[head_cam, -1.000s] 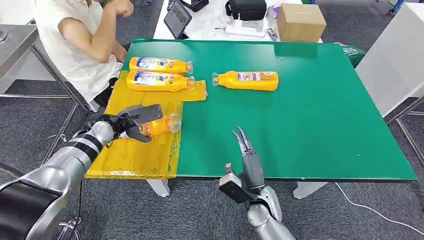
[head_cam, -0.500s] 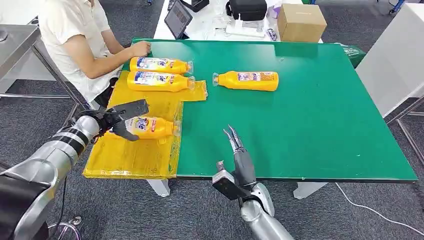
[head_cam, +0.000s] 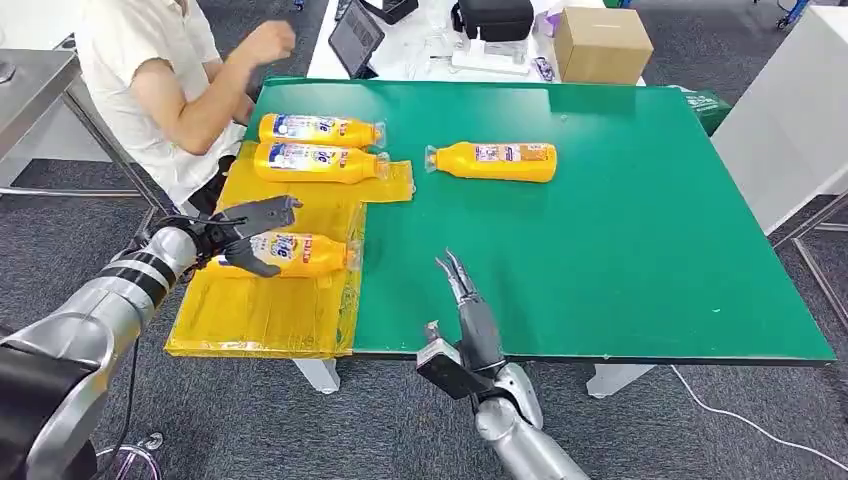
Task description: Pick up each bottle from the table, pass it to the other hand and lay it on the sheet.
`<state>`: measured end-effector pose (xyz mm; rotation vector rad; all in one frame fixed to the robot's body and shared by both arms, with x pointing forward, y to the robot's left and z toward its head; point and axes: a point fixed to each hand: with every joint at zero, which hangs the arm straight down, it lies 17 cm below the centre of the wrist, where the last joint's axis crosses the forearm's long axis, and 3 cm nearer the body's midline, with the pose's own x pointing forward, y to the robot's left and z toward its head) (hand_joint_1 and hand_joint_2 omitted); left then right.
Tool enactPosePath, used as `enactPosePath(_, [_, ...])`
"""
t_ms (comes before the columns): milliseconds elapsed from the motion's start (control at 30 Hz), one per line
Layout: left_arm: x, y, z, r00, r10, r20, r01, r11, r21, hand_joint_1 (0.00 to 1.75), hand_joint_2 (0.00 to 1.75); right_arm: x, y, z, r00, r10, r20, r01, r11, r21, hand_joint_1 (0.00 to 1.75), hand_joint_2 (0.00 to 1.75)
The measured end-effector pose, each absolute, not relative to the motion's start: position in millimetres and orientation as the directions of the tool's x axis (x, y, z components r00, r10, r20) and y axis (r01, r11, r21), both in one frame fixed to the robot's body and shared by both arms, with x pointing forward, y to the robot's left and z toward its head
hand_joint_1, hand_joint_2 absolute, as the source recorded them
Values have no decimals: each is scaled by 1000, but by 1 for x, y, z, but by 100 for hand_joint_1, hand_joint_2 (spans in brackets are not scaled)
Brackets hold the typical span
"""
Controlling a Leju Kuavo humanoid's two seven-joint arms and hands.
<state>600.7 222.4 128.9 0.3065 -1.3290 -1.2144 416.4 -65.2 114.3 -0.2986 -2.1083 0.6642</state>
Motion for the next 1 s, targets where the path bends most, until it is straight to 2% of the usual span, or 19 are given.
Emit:
enactPosePath(233, [607,211,153,-308,-763,568,431,420,799,0,175,414,-62,110,-582,440,684,-43,823,-567,0,0])
enactPosePath(333, [612,195,179,-335,-693,638,393,513,763,0,175,414,-63,108,-577,439,689,-45,825,-563,0,0])
enactPosePath(433, [611,165,221,-362,-487,795,386,698,603,0,175,413,-71,104,-523,375,766,-72,876,-478,0,0])
enactPosePath(533, [601,144,248,-366,-292,884,382,819,428,0,175,411,-83,106,-479,305,823,-67,922,-381,0,0])
enactPosePath(667, [584,146,267,-396,-146,907,270,925,267,0,175,407,-109,114,-422,175,890,-25,979,-204,0,0])
enactPosePath(733, [567,150,271,-433,-92,897,211,957,200,0,175,403,-121,122,-428,145,892,4,987,-159,0,0])
enactPosePath(767, [558,150,270,-442,-74,894,201,963,179,0,175,401,-125,125,-433,139,891,14,989,-148,0,175])
enactPosePath(900, [533,145,273,-465,1,885,209,972,109,0,175,398,-139,137,-445,119,887,55,993,-106,0,175])
enactPosePath(1000, [501,147,270,-460,193,866,216,971,-102,0,175,391,-162,152,-468,163,869,165,982,-96,0,175])
